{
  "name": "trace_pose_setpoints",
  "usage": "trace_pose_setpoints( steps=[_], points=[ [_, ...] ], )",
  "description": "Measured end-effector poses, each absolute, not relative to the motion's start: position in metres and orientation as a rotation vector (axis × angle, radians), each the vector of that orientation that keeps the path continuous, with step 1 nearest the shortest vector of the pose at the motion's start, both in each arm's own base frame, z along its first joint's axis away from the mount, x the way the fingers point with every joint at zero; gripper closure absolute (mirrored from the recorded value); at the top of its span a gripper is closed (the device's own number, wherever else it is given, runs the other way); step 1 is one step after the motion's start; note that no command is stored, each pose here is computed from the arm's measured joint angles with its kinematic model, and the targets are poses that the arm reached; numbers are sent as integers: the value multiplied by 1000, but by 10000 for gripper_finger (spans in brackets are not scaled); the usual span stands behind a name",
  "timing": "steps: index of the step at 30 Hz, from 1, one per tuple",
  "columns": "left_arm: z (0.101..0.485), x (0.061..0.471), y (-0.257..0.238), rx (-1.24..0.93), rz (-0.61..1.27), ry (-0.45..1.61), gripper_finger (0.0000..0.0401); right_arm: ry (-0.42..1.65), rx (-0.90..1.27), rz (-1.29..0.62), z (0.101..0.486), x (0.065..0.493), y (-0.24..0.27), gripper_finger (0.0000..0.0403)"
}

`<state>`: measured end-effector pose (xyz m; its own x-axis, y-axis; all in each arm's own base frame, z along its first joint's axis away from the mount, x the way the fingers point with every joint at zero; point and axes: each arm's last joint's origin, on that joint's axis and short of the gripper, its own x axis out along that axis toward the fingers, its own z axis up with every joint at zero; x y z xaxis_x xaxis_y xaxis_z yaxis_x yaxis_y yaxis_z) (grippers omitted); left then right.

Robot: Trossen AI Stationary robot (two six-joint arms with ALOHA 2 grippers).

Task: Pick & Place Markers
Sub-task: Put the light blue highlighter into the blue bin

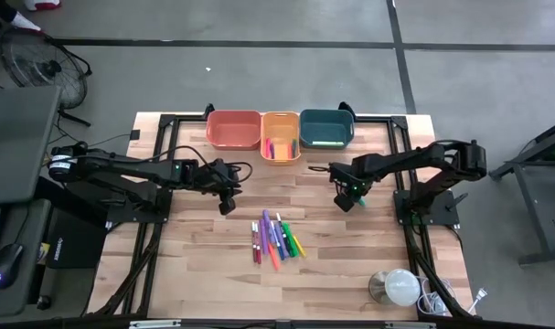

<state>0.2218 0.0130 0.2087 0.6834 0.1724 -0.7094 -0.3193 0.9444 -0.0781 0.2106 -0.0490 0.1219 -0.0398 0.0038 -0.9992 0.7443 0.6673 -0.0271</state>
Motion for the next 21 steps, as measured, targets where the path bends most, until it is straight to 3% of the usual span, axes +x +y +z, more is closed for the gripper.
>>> trace_pose_setpoints(
  steps=[14, 21],
  points=[
    [225, 227, 20, -59, 344, 730, 313, 1445, 580, -587, 155, 242, -56, 350],
    [237, 210, 59, -135, 375, 687, 313, 1334, 469, -583, 206, 269, -72, 350]
  ],
)
